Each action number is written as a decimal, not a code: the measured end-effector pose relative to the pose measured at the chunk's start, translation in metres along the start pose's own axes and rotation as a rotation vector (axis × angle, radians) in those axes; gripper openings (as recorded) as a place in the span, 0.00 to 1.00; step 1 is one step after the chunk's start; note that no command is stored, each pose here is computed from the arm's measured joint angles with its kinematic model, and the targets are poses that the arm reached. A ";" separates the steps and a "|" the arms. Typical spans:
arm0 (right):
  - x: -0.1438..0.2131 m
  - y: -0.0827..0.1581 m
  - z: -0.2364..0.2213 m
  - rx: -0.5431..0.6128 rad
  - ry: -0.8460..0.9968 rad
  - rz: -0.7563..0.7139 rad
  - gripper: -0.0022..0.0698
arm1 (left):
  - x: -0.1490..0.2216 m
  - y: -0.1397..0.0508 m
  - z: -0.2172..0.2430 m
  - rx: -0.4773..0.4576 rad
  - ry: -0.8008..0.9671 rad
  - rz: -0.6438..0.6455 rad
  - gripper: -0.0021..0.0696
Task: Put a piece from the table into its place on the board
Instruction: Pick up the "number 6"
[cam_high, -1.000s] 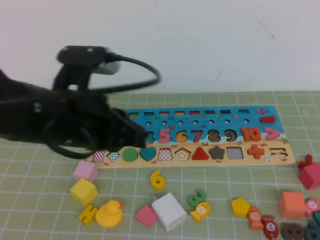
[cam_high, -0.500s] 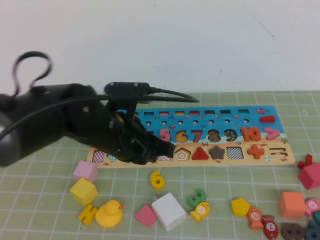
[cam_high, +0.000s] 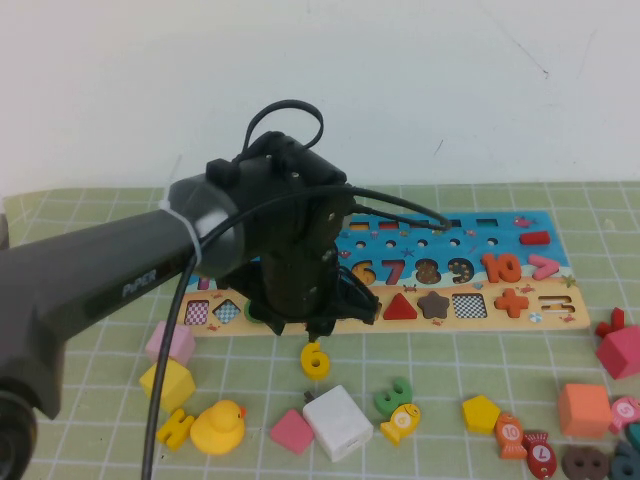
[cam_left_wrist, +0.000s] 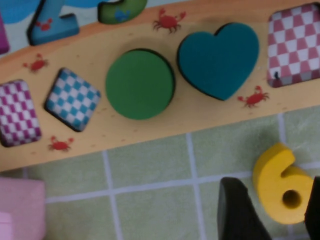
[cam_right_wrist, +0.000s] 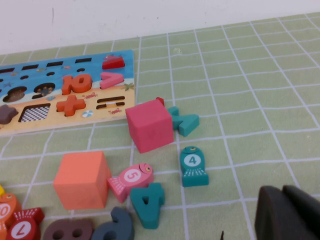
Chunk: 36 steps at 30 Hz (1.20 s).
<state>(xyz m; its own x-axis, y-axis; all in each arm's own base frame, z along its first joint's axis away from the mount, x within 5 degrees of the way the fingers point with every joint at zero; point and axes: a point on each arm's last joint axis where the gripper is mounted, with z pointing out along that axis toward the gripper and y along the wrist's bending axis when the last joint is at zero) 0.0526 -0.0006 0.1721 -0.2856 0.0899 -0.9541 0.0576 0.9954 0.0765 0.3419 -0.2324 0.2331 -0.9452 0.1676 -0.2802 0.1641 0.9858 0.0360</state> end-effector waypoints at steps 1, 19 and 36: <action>0.000 0.000 0.000 0.000 0.000 0.000 0.03 | -0.001 -0.001 0.001 0.005 0.007 -0.007 0.42; 0.000 0.000 0.000 0.000 0.000 0.000 0.03 | -0.009 0.001 -0.001 -0.036 -0.056 0.183 0.37; 0.000 0.000 0.000 0.000 0.000 0.000 0.03 | -0.004 0.002 0.001 0.047 0.036 0.003 0.48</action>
<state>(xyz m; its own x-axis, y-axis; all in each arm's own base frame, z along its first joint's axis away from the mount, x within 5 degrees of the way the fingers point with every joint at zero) 0.0526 -0.0006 0.1721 -0.2856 0.0899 -0.9541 0.0576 0.9954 0.0765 0.3458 -0.2312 0.2336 -0.9543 0.1712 -0.2451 0.1787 0.9839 -0.0082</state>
